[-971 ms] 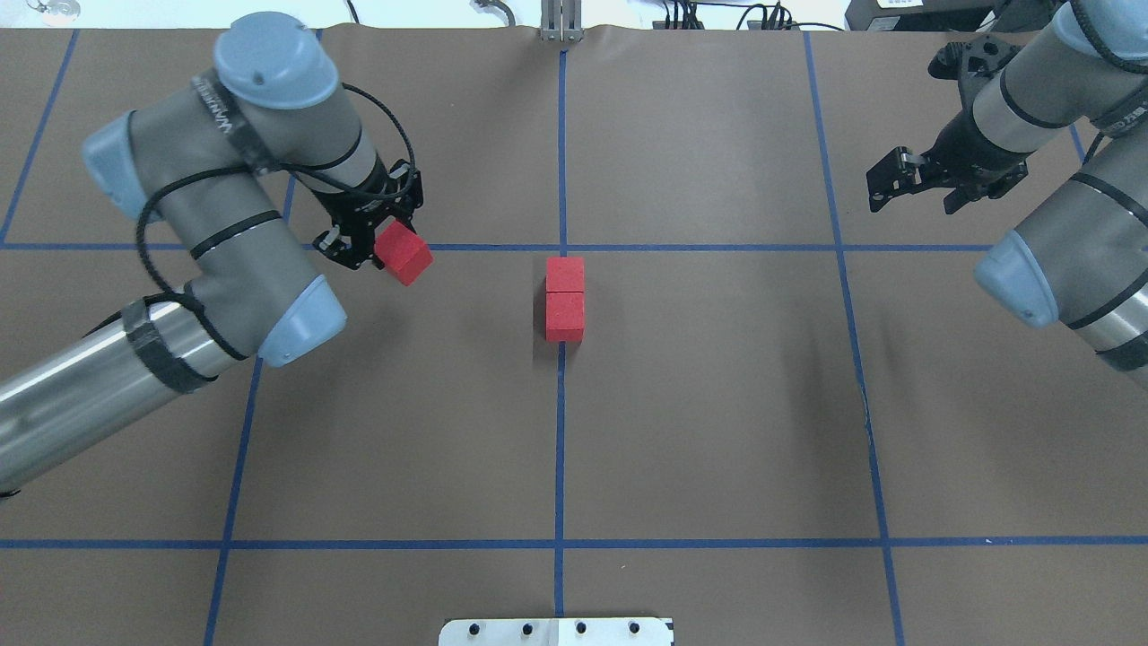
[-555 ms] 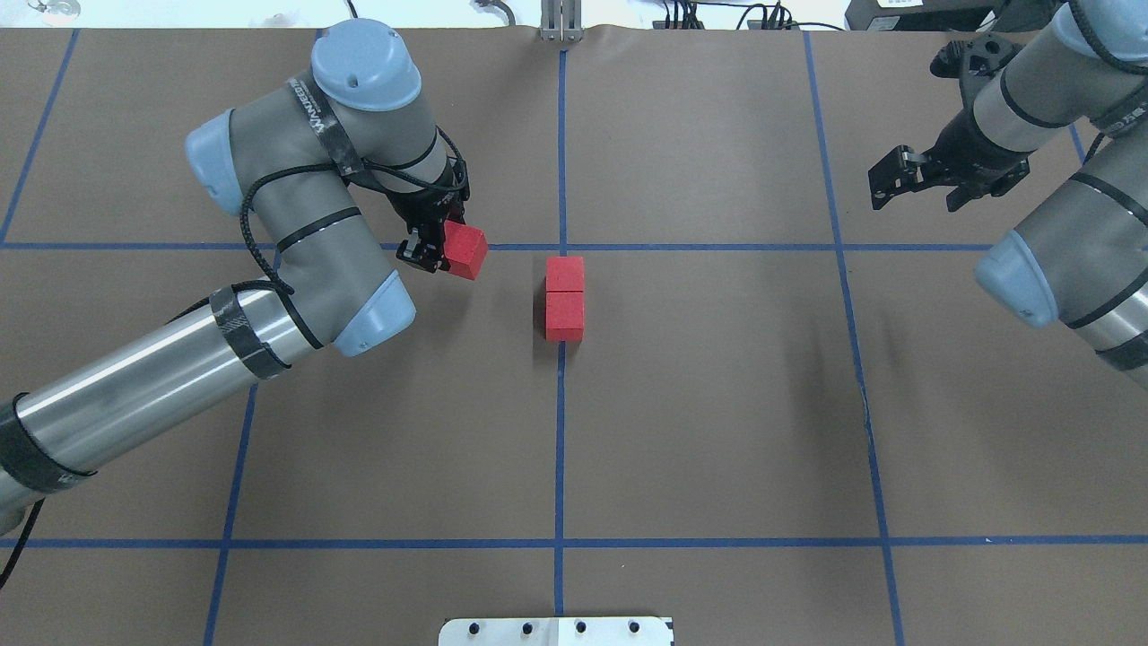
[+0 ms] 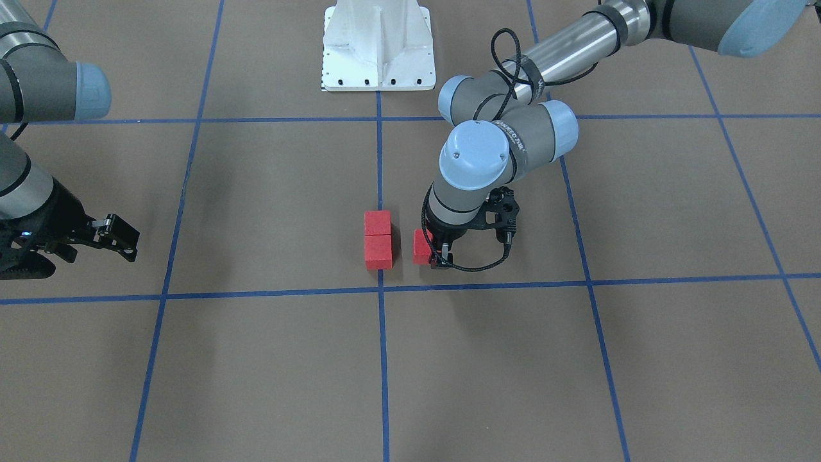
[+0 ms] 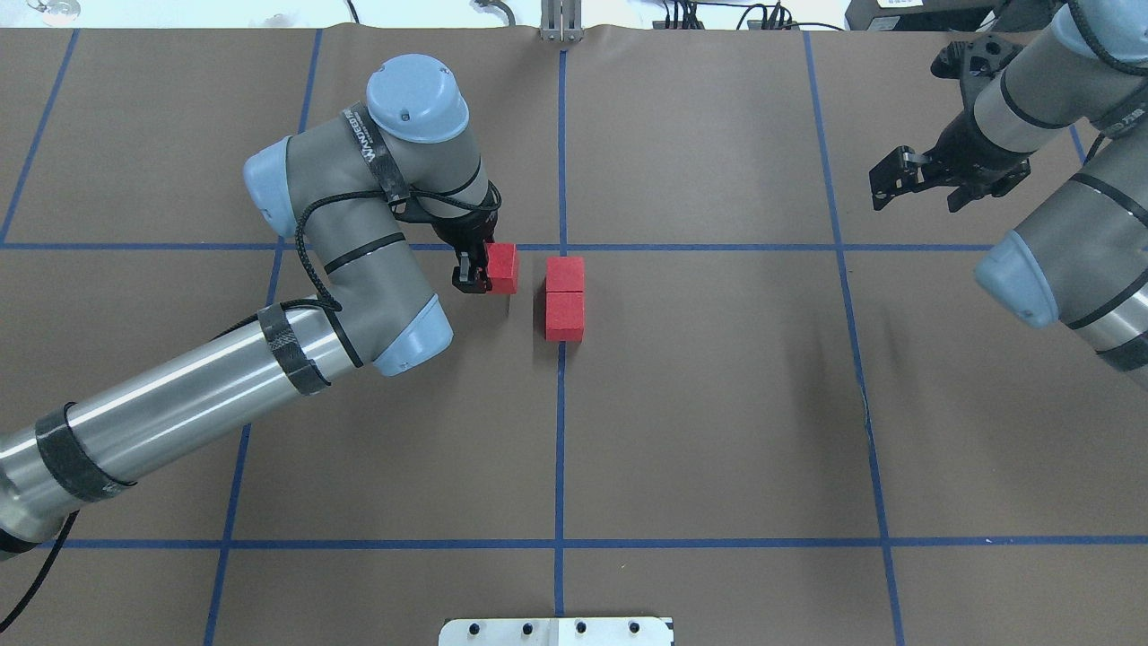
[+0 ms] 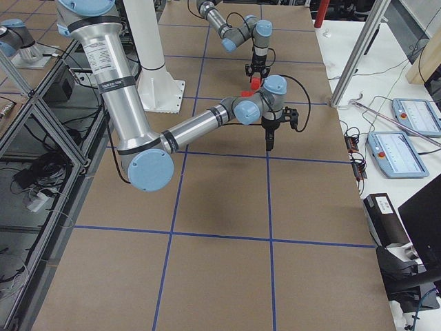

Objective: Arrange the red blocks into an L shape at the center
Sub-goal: 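Carry the cube with the left gripper beside the far center cube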

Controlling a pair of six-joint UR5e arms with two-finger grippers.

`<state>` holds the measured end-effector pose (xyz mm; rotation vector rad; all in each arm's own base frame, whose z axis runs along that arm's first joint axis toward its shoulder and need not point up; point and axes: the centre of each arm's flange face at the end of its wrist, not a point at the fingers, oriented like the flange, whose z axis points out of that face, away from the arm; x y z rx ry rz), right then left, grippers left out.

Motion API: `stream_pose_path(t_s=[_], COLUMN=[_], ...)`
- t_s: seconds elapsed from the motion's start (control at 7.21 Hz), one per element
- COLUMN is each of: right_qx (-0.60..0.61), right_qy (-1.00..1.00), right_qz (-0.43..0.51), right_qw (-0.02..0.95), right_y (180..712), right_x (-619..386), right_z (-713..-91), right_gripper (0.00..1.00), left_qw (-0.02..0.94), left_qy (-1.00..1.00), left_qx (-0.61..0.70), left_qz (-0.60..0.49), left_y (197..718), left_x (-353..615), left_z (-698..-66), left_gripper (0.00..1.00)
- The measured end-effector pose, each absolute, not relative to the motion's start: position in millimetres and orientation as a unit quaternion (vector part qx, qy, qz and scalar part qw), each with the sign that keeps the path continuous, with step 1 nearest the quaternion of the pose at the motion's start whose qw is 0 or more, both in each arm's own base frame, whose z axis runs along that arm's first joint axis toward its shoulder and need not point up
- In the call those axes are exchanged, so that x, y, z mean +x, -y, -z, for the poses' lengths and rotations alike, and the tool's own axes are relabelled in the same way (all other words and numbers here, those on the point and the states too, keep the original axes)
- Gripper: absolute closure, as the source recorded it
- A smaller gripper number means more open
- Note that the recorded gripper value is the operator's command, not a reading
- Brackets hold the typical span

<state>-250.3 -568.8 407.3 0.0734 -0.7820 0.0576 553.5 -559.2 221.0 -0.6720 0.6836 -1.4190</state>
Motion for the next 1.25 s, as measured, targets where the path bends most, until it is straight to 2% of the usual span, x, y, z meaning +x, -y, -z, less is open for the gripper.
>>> stream_pose_path(t_s=[1.25], right_qx=[0.035], right_qy=[0.381], right_qz=[-0.028], right_qw=[0.924], right_y=[569], right_x=[-250], right_z=[-408], right_gripper=[0.00], left_qw=[0.630], left_qy=[-0.294], left_qx=[-0.307], left_qz=[0.650], left_y=[563], left_x=[576], left_z=[-211], left_gripper=[1.00])
